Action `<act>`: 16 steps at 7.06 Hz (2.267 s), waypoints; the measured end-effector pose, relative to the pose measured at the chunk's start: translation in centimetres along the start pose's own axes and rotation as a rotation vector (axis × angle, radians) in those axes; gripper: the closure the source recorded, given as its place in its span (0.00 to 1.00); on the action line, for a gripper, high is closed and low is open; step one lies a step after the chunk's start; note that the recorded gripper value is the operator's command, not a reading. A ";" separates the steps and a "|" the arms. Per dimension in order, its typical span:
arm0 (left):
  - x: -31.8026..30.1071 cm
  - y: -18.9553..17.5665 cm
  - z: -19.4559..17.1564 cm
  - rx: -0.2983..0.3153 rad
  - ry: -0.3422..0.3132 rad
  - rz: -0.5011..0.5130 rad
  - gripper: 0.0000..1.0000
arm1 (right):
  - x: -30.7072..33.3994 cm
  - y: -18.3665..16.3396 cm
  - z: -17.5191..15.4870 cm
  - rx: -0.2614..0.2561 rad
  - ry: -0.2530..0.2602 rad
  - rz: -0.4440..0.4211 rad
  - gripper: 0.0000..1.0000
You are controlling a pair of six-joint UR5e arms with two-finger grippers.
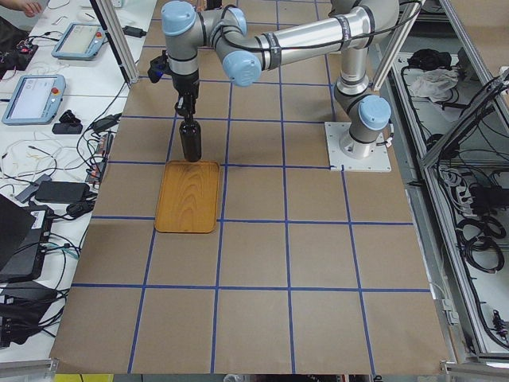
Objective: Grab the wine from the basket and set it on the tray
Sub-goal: 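Lower the bottle upright onto the wooden tray with the left gripper, then open the left gripper and raise it away from the bottle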
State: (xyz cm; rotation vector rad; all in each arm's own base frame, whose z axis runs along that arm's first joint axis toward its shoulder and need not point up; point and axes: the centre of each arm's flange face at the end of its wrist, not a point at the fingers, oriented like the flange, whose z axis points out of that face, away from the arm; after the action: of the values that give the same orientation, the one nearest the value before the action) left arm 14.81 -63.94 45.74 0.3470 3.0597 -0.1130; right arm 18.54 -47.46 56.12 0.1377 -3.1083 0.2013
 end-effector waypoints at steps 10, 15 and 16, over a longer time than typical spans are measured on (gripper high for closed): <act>-7.3 -0.6 6.5 -0.011 0.012 -0.020 0.13 | -0.1 0.1 0.0 -0.001 -0.002 -0.002 0.00; -3.8 2.0 1.1 -0.057 0.029 -0.117 0.00 | -0.1 0.1 0.0 -0.001 -0.004 -0.002 0.00; -0.4 2.3 -1.1 -0.065 0.027 -0.181 0.00 | -0.1 0.1 0.0 -0.001 -0.005 -0.002 0.00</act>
State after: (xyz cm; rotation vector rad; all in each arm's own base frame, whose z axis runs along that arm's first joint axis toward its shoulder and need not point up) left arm 15.68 -61.73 46.70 0.0675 3.1073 -0.0168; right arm 18.67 -47.38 56.10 0.1411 -3.1133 0.1998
